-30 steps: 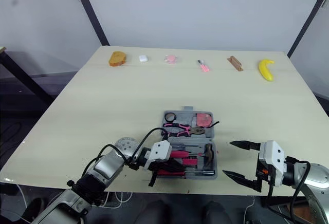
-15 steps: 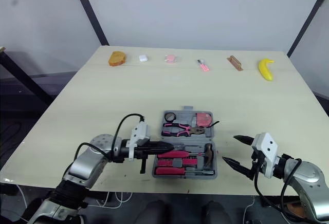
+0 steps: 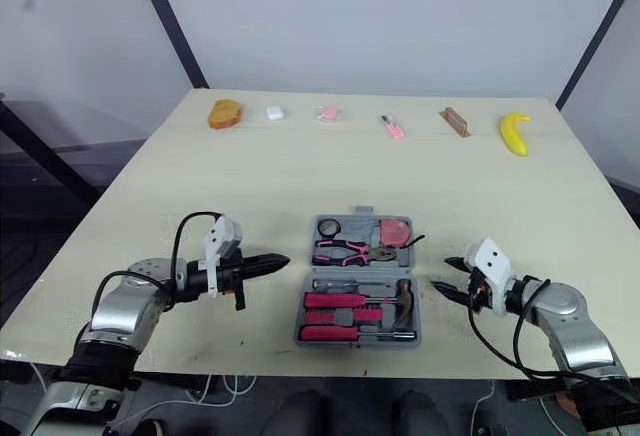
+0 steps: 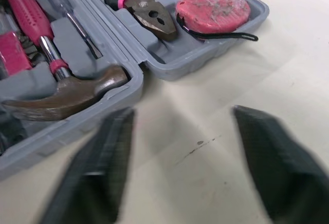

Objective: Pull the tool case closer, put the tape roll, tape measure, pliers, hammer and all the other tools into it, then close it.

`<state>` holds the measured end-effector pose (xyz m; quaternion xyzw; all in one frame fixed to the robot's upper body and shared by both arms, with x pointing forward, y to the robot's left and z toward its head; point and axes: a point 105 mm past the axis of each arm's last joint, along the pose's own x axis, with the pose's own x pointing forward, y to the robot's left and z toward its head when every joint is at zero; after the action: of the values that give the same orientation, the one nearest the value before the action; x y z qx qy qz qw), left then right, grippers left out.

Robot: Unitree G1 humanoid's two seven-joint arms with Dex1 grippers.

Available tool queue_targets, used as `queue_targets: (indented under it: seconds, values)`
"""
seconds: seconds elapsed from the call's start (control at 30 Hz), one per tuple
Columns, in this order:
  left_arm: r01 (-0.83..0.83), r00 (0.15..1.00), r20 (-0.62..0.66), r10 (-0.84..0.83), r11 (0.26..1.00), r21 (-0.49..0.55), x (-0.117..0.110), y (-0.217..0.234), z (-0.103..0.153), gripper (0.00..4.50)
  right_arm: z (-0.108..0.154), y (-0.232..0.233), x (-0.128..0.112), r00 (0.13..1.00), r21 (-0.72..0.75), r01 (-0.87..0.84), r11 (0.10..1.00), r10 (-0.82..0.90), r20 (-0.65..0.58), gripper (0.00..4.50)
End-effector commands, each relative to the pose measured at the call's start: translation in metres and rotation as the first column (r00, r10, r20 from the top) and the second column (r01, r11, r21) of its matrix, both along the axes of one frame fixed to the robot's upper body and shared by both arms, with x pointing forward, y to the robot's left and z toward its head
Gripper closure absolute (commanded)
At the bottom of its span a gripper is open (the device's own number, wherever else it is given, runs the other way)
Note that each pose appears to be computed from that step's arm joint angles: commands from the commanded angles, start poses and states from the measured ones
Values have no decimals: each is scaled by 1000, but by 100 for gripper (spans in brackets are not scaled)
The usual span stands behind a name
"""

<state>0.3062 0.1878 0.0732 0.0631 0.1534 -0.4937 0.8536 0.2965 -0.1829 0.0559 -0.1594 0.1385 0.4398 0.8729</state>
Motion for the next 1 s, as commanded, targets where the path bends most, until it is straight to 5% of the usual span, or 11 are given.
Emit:
queue_targets:
  seconds: [0.03,0.1,0.37,0.63,0.8,0.9,1.0]
  values:
    - [-12,999,34,11,1000,21,4,5,0,450,4,10,4,998,-11,-55,998,55,30,355]
    - [-22,999,37,21,1000,22,5,6,-3,450,3,13,8,997,-14,-62,998,62,34,443]
    - [-191,980,69,189,981,22,7,46,-6,450,6,1,8,998,26,1,1000,-3,70,443]
    - [-356,932,68,355,934,6,-26,96,-6,450,22,-42,-27,973,161,157,974,-181,146,443]
    - [-546,837,67,543,837,47,-78,153,-8,283,28,-89,-84,902,227,352,908,-394,174,273]
    - [-584,812,37,582,810,51,-100,160,-12,149,27,-102,-109,874,252,421,871,-464,144,134]
    - [-597,802,12,598,800,57,-112,161,-16,65,23,-112,-125,851,255,471,845,-511,121,40]
